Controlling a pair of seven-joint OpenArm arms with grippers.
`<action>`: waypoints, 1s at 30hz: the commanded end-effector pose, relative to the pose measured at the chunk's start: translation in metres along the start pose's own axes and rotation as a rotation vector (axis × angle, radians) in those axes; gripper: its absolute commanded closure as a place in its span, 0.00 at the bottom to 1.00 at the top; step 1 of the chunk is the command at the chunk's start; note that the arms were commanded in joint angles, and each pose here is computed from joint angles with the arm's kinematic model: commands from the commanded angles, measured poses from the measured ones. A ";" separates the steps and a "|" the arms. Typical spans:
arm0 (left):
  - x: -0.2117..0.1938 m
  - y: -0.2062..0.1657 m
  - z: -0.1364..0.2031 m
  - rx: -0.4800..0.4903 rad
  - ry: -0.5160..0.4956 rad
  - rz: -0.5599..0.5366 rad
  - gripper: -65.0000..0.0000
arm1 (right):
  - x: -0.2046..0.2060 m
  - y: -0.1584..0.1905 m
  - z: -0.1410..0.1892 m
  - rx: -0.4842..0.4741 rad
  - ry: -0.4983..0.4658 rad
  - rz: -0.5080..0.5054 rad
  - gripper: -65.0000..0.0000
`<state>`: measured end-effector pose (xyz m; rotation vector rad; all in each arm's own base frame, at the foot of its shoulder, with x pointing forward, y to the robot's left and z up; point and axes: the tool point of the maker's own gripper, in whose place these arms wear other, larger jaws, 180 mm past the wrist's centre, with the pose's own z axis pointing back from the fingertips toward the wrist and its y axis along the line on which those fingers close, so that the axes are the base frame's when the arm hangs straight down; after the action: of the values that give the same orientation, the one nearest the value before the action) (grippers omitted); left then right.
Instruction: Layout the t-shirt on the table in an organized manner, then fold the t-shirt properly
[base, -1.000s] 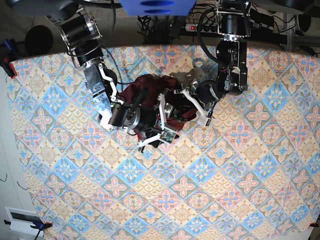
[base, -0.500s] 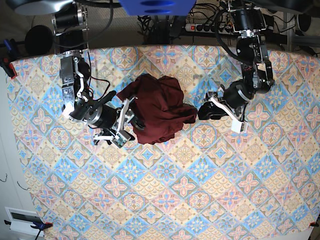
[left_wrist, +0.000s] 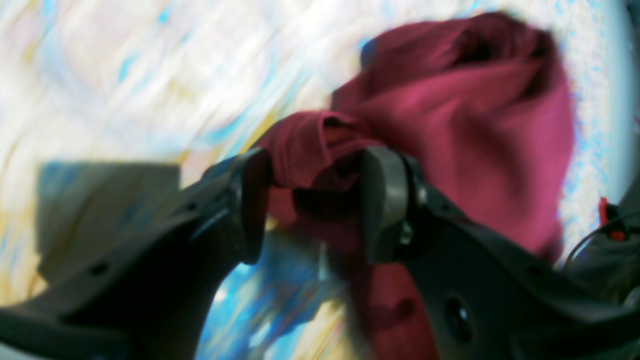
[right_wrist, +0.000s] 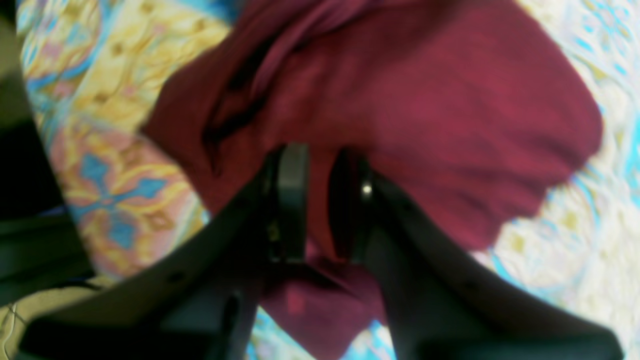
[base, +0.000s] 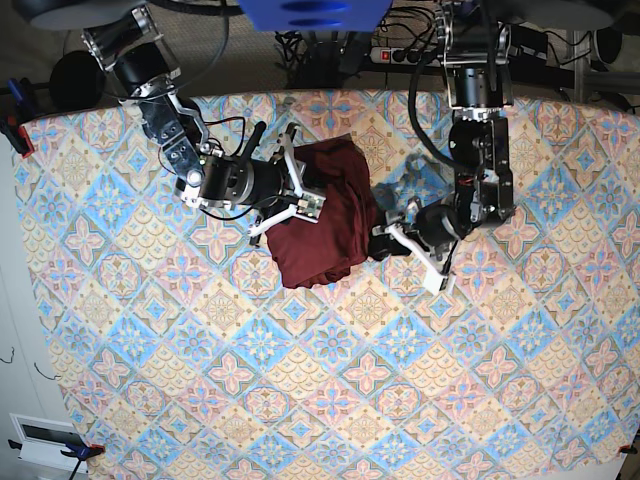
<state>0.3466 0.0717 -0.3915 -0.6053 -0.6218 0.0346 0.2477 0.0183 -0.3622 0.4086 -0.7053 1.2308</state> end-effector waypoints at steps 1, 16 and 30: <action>0.029 -0.015 0.000 -0.031 -0.069 -0.035 0.57 | 0.012 -0.007 0.006 -0.016 -0.043 0.016 0.82; 0.070 -0.053 0.033 -0.080 -0.229 -0.123 0.58 | -0.007 -0.094 0.064 -0.289 -0.072 -0.109 0.82; -0.027 -0.073 0.058 -0.163 -0.100 -0.067 1.00 | 0.025 -0.141 0.042 -0.258 -0.032 -0.002 0.82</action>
<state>0.2771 0.0428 -0.3408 -0.7077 -0.7108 -0.0349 0.3600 -0.0374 -0.3279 0.2144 -0.7947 1.1182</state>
